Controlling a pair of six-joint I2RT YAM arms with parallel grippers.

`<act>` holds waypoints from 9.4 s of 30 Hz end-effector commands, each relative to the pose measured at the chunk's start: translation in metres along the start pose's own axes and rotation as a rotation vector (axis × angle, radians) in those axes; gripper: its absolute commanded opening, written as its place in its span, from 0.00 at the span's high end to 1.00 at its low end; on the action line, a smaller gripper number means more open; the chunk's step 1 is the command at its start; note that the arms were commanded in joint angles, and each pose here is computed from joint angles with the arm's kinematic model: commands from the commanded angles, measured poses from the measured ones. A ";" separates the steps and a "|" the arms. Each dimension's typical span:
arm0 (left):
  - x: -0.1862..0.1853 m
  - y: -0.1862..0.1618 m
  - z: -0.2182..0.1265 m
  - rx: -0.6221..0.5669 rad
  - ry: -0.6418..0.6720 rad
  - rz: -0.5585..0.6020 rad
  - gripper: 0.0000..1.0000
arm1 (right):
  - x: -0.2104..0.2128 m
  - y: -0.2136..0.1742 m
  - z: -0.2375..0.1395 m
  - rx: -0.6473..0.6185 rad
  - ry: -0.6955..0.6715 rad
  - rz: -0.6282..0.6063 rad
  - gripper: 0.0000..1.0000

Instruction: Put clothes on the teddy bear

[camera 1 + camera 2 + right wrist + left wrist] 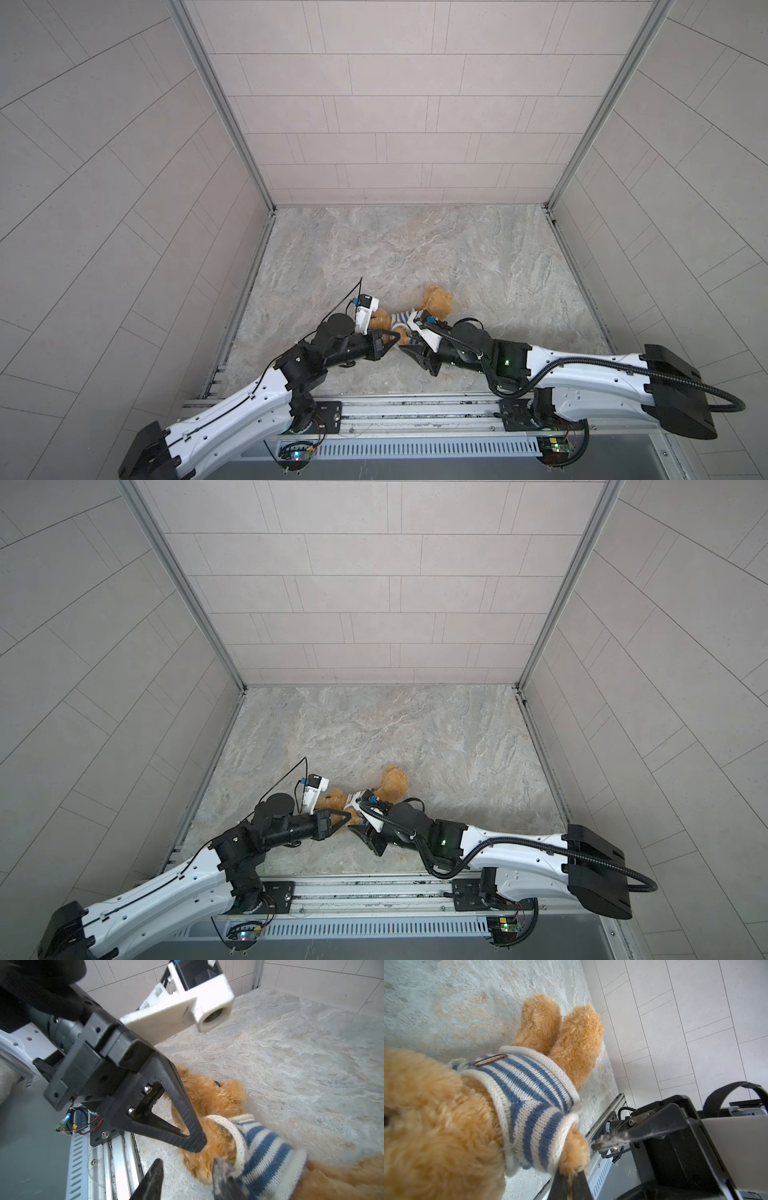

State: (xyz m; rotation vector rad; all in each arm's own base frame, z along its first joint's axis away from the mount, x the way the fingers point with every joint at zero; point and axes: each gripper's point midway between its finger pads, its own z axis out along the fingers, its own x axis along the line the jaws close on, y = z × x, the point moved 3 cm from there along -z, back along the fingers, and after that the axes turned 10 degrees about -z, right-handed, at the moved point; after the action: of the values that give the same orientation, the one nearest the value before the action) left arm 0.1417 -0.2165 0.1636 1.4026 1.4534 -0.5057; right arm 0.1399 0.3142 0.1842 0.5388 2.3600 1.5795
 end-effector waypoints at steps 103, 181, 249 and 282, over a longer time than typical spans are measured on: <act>0.044 0.010 0.016 -0.104 0.155 -0.025 1.00 | -0.005 0.032 -0.009 -0.111 -0.080 0.025 1.00; 0.036 0.012 0.047 -0.050 0.410 0.079 0.71 | -0.092 -0.083 -0.077 0.160 -0.470 0.419 0.58; 0.090 0.023 0.027 -0.016 0.436 0.140 0.90 | -0.062 -0.057 0.031 0.196 -0.176 0.392 0.88; 0.119 0.013 0.024 -0.016 0.434 0.086 0.94 | -0.012 -0.085 0.035 0.374 -0.105 0.412 0.81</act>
State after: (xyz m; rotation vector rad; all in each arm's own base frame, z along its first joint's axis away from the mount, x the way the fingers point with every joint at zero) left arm 0.1991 -0.1889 0.0878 1.5533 1.6189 -0.1224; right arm 0.1595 0.3129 0.1044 1.1945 2.5350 1.2814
